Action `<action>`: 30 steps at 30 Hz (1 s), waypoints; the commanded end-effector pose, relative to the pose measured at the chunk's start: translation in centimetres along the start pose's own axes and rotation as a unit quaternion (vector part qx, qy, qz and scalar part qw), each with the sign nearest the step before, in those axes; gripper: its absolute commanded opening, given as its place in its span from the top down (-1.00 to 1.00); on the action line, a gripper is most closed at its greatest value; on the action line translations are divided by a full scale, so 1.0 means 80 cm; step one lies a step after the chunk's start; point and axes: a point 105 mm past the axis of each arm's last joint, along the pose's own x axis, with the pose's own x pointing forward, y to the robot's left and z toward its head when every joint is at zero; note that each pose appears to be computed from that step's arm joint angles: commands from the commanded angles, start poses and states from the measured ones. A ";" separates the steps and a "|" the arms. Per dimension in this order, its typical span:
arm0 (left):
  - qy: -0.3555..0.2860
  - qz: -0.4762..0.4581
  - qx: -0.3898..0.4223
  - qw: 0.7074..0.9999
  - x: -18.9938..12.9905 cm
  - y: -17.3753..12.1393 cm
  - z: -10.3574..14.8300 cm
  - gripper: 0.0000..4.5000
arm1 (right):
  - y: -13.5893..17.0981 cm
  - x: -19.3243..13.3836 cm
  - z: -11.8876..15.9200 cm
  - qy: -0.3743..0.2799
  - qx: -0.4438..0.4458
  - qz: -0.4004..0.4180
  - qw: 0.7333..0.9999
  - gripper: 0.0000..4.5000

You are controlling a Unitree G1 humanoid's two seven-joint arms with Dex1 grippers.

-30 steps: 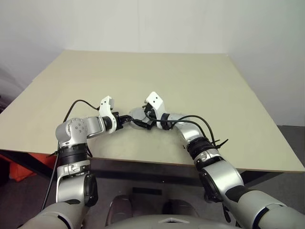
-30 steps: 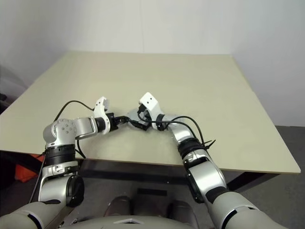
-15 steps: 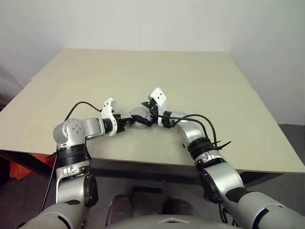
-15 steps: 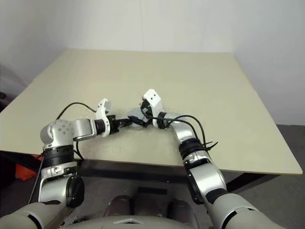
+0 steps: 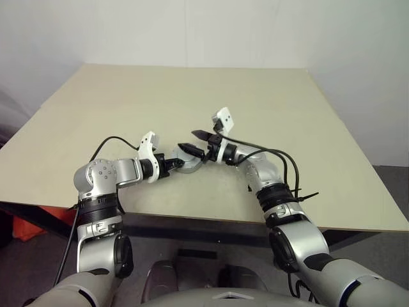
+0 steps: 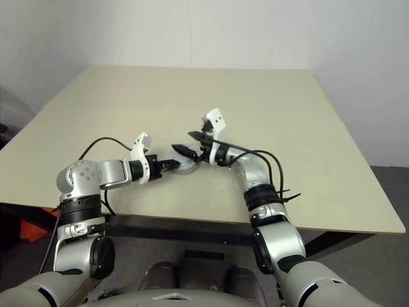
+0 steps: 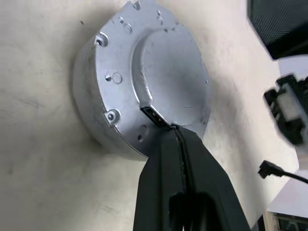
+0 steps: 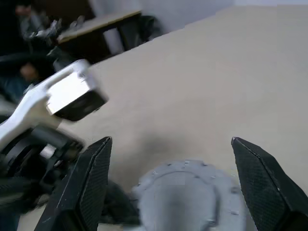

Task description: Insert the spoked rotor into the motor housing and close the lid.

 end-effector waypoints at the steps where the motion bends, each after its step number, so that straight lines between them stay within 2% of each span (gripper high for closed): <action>1: -0.020 0.012 0.013 1.000 -0.007 0.003 0.010 1.00 | -0.020 0.000 0.034 -0.029 0.030 -0.045 0.998 -0.99; 3: -0.021 0.012 0.015 1.000 -0.008 0.004 0.010 1.00 | -0.037 -0.006 0.027 -0.004 0.056 -0.083 0.995 -0.99; 7: -0.024 0.013 0.019 0.999 -0.010 0.004 0.010 1.00 | -0.061 -0.031 0.006 0.063 0.163 -0.137 0.975 -0.99; 11: -0.027 0.012 0.021 0.999 -0.011 0.004 0.011 1.00 | -0.057 -0.061 -0.006 0.125 0.269 -0.131 0.946 -0.99; 14: -0.027 0.012 0.022 0.999 -0.011 0.005 0.010 1.00 | -0.045 -0.074 -0.009 0.156 0.304 -0.117 0.933 -0.99; 20: -0.028 0.014 0.021 0.999 -0.012 0.006 0.009 1.00 | -0.014 -0.080 -0.026 0.205 0.324 -0.088 0.919 -0.99; 25: -0.029 0.021 0.017 0.999 -0.014 0.010 0.008 1.00 | 0.003 -0.066 -0.038 0.211 0.329 -0.080 0.917 -0.99; 30: -0.021 0.041 0.010 0.999 -0.014 0.020 0.005 1.00 | 0.006 -0.061 -0.033 0.203 0.333 -0.077 0.918 -0.99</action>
